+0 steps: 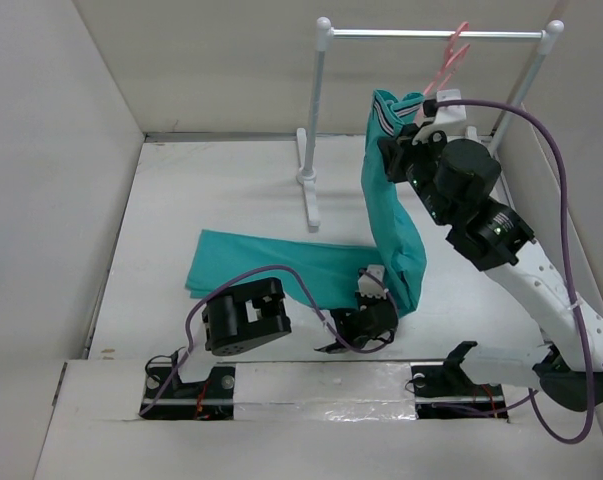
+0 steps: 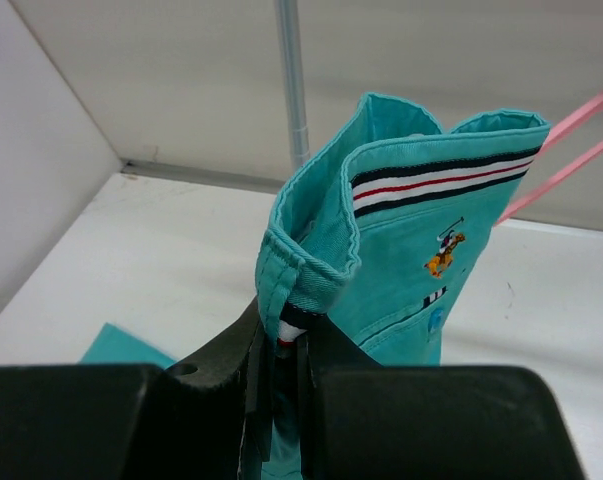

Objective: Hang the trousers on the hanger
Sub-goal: Fold the trousers at the center of the board.

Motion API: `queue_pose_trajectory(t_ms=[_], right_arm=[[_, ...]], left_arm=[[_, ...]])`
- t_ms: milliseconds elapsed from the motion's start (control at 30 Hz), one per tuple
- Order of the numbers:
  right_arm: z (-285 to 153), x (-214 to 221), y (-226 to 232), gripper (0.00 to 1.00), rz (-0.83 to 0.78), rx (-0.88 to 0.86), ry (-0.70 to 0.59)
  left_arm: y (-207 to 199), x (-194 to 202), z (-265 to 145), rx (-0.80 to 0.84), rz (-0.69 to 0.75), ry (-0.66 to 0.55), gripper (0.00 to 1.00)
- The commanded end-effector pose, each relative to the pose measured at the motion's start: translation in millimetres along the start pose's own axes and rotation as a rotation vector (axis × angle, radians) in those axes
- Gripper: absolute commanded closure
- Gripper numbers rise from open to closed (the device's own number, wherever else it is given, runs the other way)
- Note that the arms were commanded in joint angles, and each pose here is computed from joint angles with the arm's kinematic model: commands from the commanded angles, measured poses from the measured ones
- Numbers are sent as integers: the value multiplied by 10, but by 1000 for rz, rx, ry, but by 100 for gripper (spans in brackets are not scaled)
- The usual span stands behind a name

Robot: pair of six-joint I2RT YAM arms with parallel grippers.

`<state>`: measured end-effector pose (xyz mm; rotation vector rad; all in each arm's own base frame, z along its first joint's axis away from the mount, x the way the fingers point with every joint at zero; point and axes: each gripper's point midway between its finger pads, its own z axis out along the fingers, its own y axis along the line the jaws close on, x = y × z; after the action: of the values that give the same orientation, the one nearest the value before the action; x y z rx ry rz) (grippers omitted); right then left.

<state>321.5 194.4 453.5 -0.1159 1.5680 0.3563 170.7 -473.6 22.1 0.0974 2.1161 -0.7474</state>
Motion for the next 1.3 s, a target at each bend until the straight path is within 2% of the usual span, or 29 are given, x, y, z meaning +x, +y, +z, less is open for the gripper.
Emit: queue_pose_trajectory(t_ms=[0, 233, 433, 467, 533, 567, 733, 767, 833, 867, 933, 967, 1033, 1067, 1133, 1167, 1200, 1267], right_arm=[[-232, -939, 93, 100, 138, -36, -258], [-283, -1092, 254, 100, 144, -86, -274], [-201, -985, 300, 100, 120, -80, -247], [-190, -932, 286, 100, 115, -73, -238], [-187, -898, 274, 100, 114, -68, -236], [-186, -861, 269, 100, 111, -67, -231], [-157, -789, 238, 100, 105, -68, -220], [-147, -773, 247, 100, 106, -71, -217], [-119, -737, 278, 100, 104, -80, -208], [-103, -720, 291, 100, 104, -83, -204], [-82, -707, 324, 100, 105, -95, -200], [-48, -684, 343, 100, 105, -96, -194], [-19, -657, 403, 100, 102, -106, -185], [11, -641, 476, 100, 98, -118, -178], [53, -603, 583, 100, 95, -135, -169], [67, -618, 632, 100, 92, -141, -172], [141, -528, 733, 100, 83, -152, -150], [203, -467, 848, 100, 77, -164, -136]], left_arm=[[121, 457, -4, -24, 134, 132, 100], [68, 521, 66, -17, 151, 146, 100], [147, 428, -2, -32, 167, 121, 98], [100, 309, -71, -32, 160, 86, 84], [180, 222, -179, -46, 184, 56, 63], [147, 6, -255, -52, 179, 1, 47], [352, -334, -624, -117, 213, -94, 34], [329, -548, -756, -130, 186, -157, 34], [470, -696, -900, -166, 176, -190, 34], [420, -950, -1048, -153, 126, -245, 34], [531, -1137, -1227, -175, 101, -282, 34], [521, -1425, -1427, -168, 32, -343, 37], [655, -1624, -1651, -189, 12, -371, 43], [651, -1887, -1882, -153, -73, -414, 51], [779, -2026, -2096, -138, -103, -426, 61], [826, -2229, -2324, -91, -183, -457, 69], [917, -2147, -2304, -119, -142, -436, 69], [1066, -2456, -2709, -24, -302, -488, 78]])
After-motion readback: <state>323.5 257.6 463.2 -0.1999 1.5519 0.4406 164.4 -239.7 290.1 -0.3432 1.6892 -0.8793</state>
